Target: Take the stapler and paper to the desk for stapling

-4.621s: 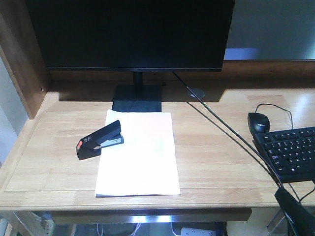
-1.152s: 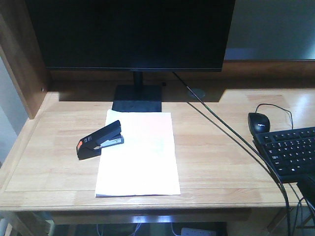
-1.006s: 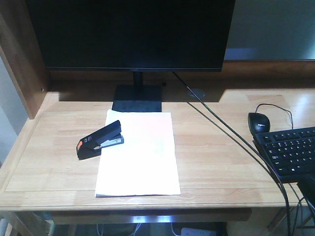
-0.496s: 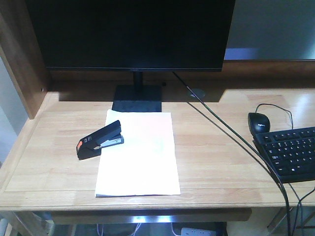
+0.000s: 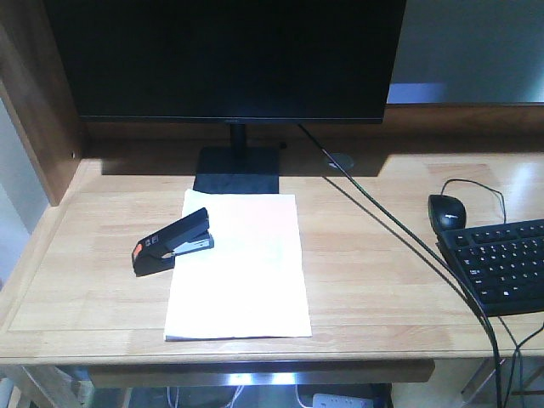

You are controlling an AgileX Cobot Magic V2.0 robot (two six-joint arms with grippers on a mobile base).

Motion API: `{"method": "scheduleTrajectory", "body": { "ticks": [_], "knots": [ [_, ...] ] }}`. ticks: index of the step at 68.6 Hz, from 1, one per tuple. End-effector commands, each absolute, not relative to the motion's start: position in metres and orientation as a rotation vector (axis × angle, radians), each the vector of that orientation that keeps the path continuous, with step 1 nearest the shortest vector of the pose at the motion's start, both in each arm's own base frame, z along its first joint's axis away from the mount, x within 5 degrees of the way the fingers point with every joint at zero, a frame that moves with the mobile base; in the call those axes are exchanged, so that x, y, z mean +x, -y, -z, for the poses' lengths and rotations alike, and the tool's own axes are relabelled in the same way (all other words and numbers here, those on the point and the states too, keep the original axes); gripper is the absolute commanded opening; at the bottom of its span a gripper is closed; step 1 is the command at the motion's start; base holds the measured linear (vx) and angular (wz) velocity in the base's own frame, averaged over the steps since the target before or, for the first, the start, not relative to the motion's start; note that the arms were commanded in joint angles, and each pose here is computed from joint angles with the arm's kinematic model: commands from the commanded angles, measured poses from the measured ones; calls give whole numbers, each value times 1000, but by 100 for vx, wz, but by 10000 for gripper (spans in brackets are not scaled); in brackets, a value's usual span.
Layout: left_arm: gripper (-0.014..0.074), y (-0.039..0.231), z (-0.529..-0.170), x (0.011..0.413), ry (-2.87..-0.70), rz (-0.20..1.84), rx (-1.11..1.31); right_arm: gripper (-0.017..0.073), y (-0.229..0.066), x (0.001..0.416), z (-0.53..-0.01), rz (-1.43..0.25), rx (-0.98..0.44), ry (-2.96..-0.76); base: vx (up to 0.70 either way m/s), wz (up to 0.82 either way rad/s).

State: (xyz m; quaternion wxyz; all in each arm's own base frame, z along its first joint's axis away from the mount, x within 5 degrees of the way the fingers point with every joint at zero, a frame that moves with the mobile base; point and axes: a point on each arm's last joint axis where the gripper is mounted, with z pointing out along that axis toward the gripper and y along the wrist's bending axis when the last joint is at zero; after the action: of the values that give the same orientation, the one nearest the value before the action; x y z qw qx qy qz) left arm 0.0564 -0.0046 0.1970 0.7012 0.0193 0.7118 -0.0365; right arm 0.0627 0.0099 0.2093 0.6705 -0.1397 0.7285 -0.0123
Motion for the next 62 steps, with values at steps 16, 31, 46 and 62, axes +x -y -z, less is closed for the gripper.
{"method": "scheduleTrajectory", "body": {
  "ticks": [16, 31, 46, 62],
  "knots": [
    [-6, 4, -200, 56, -1515, 92, 26, -9, -3, 62, -201, 37, -92, -1496, 0, 0],
    [-6, 4, -200, 56, -1515, 92, 26, -9, -2, 57, -197, 30, -89, -1511, 0, 0],
    [-6, 4, -200, 56, -1515, 92, 26, -9, -6, 57, -197, -21, -131, -1508, 0, 0],
    [-6, 4, -200, 56, -1515, 92, 26, -9, -5, 57, -197, -17, -129, -1508, 0, 0]
  ]
}}
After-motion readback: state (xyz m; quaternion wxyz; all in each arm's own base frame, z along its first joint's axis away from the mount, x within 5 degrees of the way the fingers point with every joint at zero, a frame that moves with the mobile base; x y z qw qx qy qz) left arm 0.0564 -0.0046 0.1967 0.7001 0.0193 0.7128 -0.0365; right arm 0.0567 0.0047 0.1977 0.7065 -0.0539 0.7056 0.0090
